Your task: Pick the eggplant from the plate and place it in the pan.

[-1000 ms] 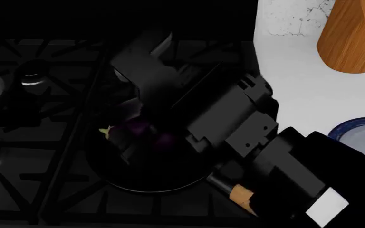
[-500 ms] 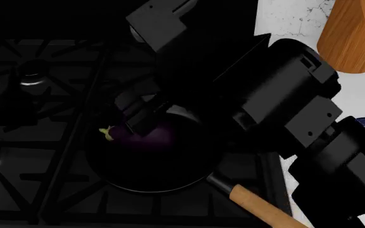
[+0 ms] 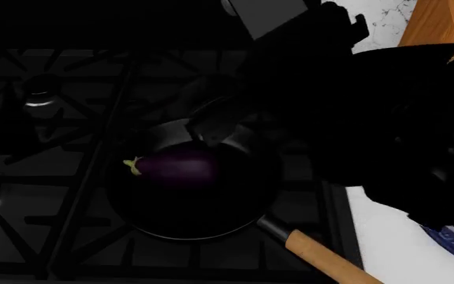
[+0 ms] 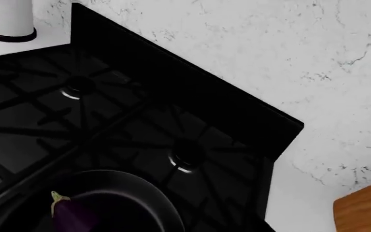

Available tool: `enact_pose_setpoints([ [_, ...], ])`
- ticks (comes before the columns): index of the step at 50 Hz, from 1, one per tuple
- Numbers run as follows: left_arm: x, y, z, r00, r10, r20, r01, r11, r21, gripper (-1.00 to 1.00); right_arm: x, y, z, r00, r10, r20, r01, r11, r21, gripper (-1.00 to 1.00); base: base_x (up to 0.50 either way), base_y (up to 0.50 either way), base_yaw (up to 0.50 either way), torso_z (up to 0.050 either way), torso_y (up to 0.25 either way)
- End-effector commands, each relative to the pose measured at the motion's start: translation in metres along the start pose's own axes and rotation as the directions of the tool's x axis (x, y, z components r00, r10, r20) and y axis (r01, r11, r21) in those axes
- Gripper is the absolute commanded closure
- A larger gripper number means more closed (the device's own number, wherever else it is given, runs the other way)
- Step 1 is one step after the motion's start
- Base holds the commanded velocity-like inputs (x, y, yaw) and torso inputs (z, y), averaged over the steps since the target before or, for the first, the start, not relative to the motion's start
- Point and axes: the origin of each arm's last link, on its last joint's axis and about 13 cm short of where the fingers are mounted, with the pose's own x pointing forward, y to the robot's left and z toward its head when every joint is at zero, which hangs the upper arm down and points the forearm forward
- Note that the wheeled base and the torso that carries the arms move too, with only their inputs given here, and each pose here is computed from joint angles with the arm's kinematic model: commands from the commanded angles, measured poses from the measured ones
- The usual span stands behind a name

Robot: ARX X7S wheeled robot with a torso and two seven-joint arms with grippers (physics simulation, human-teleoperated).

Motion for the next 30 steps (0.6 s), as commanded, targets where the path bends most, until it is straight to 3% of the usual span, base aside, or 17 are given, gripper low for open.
enact_pose_setpoints([
  [1,-0.002,0.001,0.003,1.000,-0.007,0.022,0.007,1.000,-0.021,-1.00,-0.035,-0.004,-0.004,0.989,-0.119,0.089,0.117,0.993,0.029,-1.00,0.00,0.00,0.00,0.000,0.000],
  [9,-0.006,0.002,0.009,0.998,-0.025,0.055,0.028,0.998,-0.055,-1.00,-0.062,-0.004,-0.014,0.957,-0.212,0.198,0.197,0.976,0.091,-1.00,0.00,0.00,0.00,0.000,0.000],
  [30,-0.011,0.003,0.016,0.995,-0.041,0.090,0.050,0.994,-0.100,-1.00,-0.110,0.003,-0.037,0.897,-0.342,0.278,0.297,0.935,0.192,-1.00,0.00,0.00,0.00,0.000,0.000],
])
